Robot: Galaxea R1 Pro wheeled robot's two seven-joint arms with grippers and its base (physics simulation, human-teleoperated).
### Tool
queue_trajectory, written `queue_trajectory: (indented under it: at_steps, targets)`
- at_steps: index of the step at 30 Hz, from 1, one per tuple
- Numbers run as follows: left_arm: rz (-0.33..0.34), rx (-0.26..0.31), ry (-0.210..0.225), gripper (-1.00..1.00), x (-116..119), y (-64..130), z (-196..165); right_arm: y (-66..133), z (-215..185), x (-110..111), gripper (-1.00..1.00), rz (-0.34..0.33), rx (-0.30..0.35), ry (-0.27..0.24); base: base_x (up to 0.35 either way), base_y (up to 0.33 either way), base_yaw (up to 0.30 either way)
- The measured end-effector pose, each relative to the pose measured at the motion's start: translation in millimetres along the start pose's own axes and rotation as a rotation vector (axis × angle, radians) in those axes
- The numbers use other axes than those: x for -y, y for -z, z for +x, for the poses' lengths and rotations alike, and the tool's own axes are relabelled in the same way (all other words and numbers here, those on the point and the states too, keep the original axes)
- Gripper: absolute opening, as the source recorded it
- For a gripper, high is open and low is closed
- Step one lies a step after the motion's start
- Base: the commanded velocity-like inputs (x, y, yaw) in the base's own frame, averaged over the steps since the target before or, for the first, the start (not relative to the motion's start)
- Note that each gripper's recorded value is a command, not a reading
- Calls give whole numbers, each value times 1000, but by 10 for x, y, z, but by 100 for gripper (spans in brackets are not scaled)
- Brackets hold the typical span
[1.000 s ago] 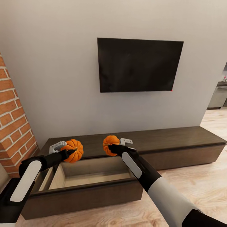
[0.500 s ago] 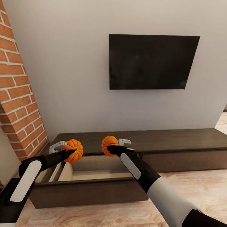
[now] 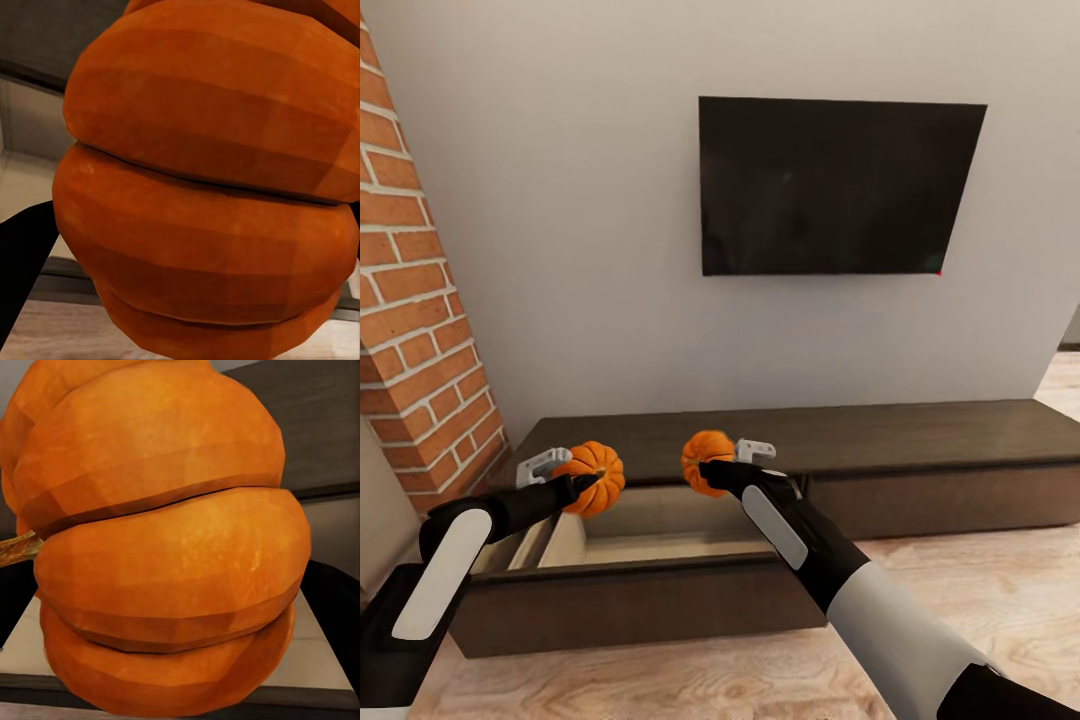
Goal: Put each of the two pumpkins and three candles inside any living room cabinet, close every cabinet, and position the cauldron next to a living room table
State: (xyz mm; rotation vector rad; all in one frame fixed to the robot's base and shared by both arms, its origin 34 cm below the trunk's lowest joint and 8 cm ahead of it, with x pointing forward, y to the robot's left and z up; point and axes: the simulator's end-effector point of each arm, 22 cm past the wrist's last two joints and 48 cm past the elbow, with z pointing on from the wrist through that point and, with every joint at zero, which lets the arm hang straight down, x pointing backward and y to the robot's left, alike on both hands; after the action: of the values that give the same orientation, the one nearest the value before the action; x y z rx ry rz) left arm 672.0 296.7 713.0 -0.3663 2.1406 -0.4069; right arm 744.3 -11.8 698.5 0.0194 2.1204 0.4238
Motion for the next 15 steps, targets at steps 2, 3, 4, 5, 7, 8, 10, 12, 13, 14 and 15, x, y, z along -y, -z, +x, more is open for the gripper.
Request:
queue_trajectory:
  at_steps: [2,3,4,5,7,8,10,12,13,14,15]
  targets:
    - [1,1,1,-100,-16,-15,35,-13,40,13,-100,0,0,0,0,0,-3]
    - [1,0,1,-100,-27,-23,54,-20,59,18,-100,0,0,0,0,0,-1]
    - [1,1,0,-100,-27,-22,53,-19,56,16,-100,0,1,0,0,0,0]
    - [2,1,1,-100,-25,-22,54,-19,57,17,-100,0,1,1,0,0,0]
    - [2,1,2,-100,-25,-22,52,-19,56,16,-100,0,1,1,0,0,0]
    - [2,2,2,-100,-24,-22,52,-19,56,16,-100,0,1,0,0,0,0]
    - [5,2,2,-100,-17,-22,52,-19,56,16,-100,0,1,1,0,0,0]
    - [7,2,2,-100,-14,-22,52,-19,56,15,-100,0,1,0,54,0,0]
    - [7,2,2,-100,-12,-21,51,-18,56,14,-100,-1,1,0,151,0,0]
    - [7,2,2,-100,-13,-20,51,-17,55,14,-100,-1,2,0,205,0,0]
    - [7,2,2,-100,-12,-19,51,-16,54,14,-100,-1,2,0,224,0,0]
